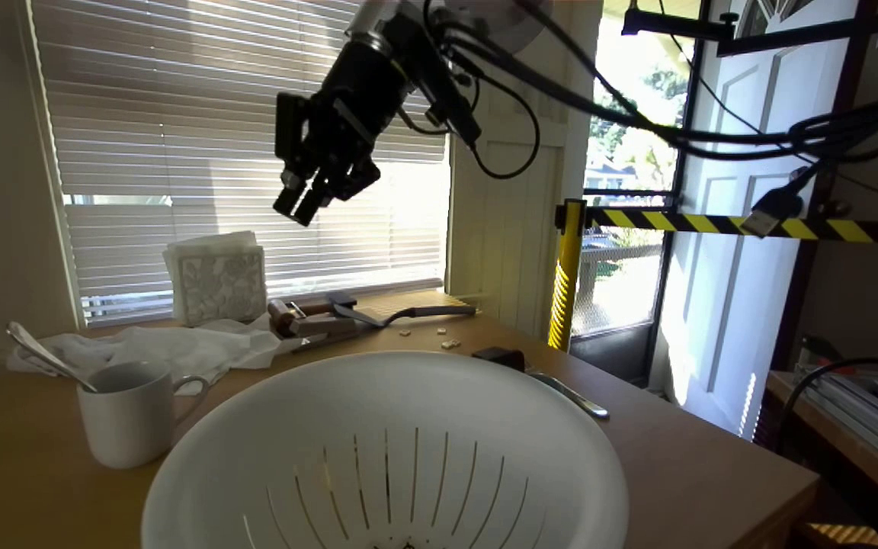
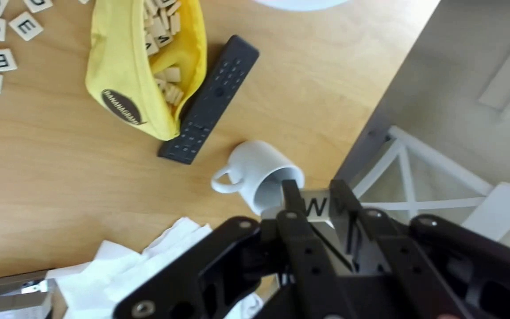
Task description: Put three letter tiles into the colander
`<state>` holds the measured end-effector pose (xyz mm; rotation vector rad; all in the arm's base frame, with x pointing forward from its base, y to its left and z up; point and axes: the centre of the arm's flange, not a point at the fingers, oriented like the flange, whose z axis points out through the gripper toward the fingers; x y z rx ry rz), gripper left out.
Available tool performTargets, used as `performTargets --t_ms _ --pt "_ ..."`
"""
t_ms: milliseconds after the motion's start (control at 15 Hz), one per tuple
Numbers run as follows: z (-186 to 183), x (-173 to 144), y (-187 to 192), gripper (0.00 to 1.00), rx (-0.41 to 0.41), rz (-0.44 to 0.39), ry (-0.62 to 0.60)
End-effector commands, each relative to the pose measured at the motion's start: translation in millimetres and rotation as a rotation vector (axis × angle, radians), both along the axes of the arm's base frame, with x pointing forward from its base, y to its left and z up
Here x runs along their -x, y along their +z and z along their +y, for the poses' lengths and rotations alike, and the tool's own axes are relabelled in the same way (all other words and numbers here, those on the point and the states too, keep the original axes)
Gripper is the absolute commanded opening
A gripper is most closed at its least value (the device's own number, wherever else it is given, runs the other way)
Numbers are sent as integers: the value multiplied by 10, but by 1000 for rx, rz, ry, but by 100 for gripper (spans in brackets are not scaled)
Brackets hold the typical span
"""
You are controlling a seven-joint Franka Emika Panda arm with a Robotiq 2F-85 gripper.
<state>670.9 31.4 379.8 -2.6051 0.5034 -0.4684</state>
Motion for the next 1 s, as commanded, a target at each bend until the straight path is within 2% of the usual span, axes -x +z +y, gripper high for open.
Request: performTargets --t_ms 0,333,667,733,800,933 --pt "16 440 39 5 -131 -26 154" --pt "156 609 -123 5 -312 4 383" --pt "160 744 -404 5 -484 158 616" --pt "190 783 -451 47 -512 201 657" --pt "218 819 -487 48 -539 247 693" --pt "344 871 -569 62 -583 350 751"
